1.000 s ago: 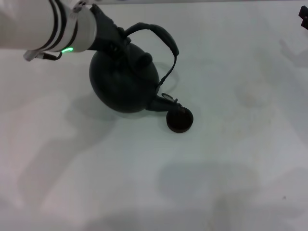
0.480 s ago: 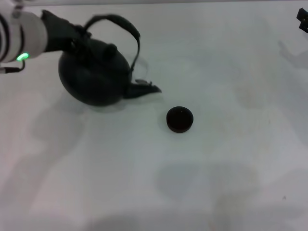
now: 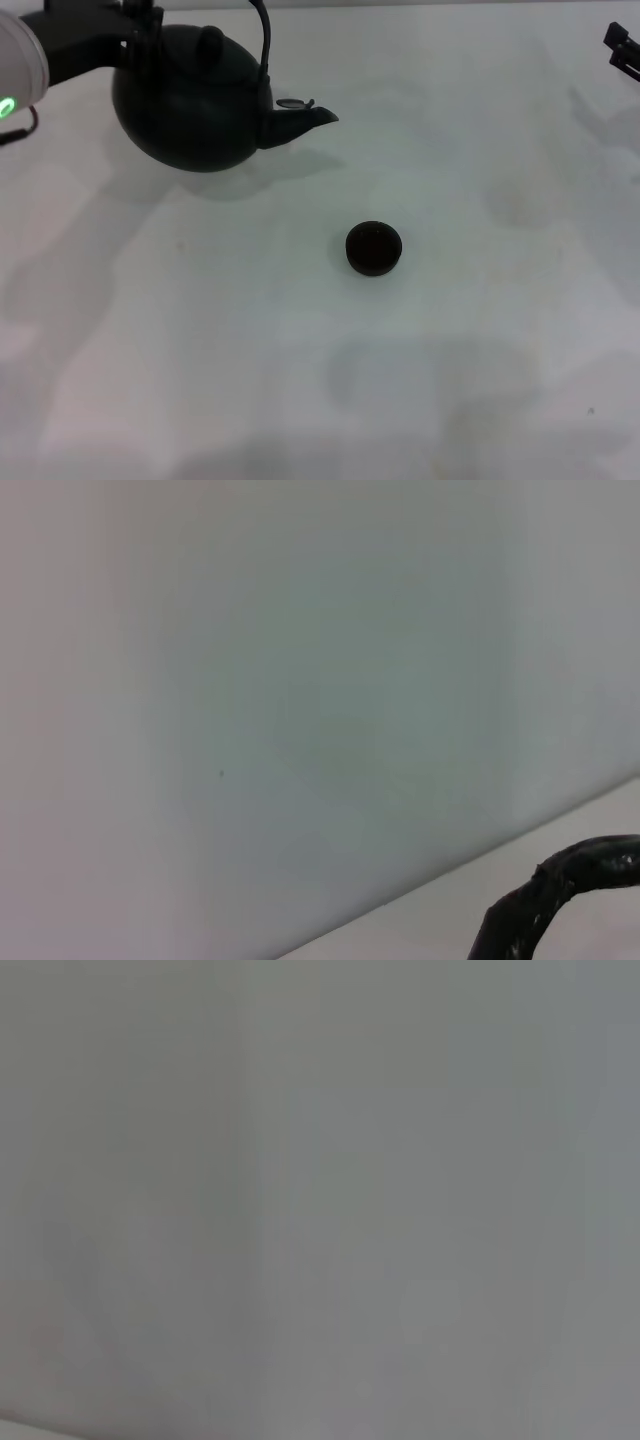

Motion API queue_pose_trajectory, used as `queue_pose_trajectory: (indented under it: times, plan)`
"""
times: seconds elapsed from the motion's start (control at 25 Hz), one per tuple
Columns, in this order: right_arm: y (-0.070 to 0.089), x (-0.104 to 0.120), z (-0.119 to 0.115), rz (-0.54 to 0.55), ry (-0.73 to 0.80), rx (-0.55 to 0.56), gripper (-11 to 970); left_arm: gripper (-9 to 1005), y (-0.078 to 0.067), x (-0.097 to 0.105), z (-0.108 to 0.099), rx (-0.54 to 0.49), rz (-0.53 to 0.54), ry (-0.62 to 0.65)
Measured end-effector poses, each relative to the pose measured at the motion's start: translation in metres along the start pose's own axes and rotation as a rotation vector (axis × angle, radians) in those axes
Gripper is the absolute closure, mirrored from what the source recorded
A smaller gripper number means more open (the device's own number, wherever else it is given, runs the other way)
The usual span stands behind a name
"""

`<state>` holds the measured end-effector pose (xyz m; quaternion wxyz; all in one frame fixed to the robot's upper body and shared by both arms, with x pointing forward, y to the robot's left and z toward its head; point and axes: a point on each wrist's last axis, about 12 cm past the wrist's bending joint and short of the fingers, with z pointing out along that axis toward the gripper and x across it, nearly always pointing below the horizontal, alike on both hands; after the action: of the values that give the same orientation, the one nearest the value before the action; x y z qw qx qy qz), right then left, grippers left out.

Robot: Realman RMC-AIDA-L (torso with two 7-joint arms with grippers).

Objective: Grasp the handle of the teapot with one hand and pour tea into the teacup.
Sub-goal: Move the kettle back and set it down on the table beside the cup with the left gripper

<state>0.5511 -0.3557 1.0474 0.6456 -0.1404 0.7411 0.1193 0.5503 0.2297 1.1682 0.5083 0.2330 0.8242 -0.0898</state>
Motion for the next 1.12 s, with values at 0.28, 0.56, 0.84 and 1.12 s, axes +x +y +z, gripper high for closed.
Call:
queue_pose_trajectory:
  times: [0.28,0.56,0.84,1.12]
  plan:
    - [0.002,0.002,0.000,0.012,0.005,-0.002,89,845,0.005,0.031,0.013,0.052,-0.161,-0.061]
    - [0.002,0.002,-0.001,0.014,-0.001,-0.005,89,845,0.008,0.055,0.018,0.057,-0.190,-0.086]
    - [0.001,0.001,0.000,0.008,-0.001,-0.002,89,846,0.009,0.067,0.017,0.056,-0.207,-0.072]
    - [0.000,0.000,0.000,0.009,-0.004,0.003,89,845,0.008,0.079,0.019,0.058,-0.217,-0.041]
